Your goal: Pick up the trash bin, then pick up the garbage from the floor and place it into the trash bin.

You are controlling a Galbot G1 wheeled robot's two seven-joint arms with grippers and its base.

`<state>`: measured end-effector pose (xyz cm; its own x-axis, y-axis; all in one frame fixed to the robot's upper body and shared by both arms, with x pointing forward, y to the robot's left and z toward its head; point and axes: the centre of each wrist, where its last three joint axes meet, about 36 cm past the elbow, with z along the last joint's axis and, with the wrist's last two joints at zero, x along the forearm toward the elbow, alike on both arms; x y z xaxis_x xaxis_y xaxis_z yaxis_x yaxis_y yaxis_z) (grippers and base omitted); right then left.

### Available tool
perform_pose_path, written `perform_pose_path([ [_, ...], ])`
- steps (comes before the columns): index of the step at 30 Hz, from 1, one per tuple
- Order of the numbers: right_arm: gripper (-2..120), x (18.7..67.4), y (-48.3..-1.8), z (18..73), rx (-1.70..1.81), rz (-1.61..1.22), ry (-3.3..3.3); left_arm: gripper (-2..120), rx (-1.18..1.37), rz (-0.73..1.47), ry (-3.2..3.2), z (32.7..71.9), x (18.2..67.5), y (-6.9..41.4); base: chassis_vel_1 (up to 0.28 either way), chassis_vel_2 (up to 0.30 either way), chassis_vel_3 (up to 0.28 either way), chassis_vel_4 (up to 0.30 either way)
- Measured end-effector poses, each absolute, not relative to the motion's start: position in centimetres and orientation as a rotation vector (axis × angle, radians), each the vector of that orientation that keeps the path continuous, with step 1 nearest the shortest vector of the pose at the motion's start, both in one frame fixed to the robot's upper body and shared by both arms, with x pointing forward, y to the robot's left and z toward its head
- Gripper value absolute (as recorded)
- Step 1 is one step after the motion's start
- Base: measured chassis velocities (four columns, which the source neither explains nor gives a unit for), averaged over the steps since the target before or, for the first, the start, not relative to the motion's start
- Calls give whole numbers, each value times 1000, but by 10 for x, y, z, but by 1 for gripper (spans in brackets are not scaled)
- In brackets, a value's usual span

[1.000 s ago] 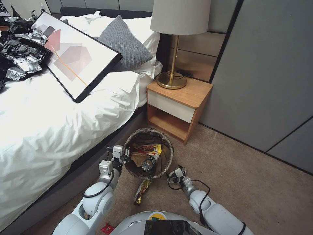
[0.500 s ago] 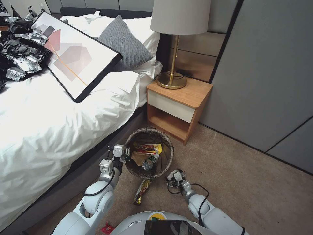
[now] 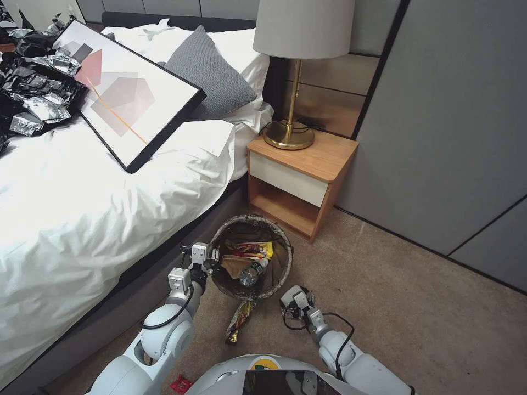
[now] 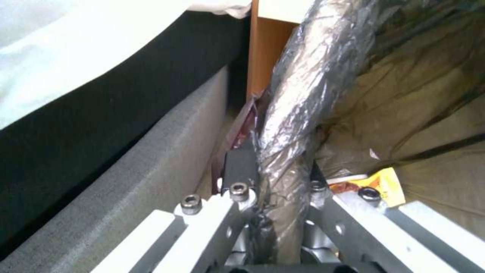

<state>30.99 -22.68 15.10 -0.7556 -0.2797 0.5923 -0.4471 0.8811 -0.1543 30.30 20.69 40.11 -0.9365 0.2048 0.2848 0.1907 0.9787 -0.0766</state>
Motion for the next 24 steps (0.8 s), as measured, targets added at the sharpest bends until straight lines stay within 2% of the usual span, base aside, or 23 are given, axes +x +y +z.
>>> perform_pose_path([
  [9,97,310,-227,150,521,385,-2473,3,-288,70,-2830,401,303,207,0,0,0,0],
  [24,62,301,-226,148,531,374,-2473,3,-289,70,-2832,400,305,205,0,0,0,0],
])
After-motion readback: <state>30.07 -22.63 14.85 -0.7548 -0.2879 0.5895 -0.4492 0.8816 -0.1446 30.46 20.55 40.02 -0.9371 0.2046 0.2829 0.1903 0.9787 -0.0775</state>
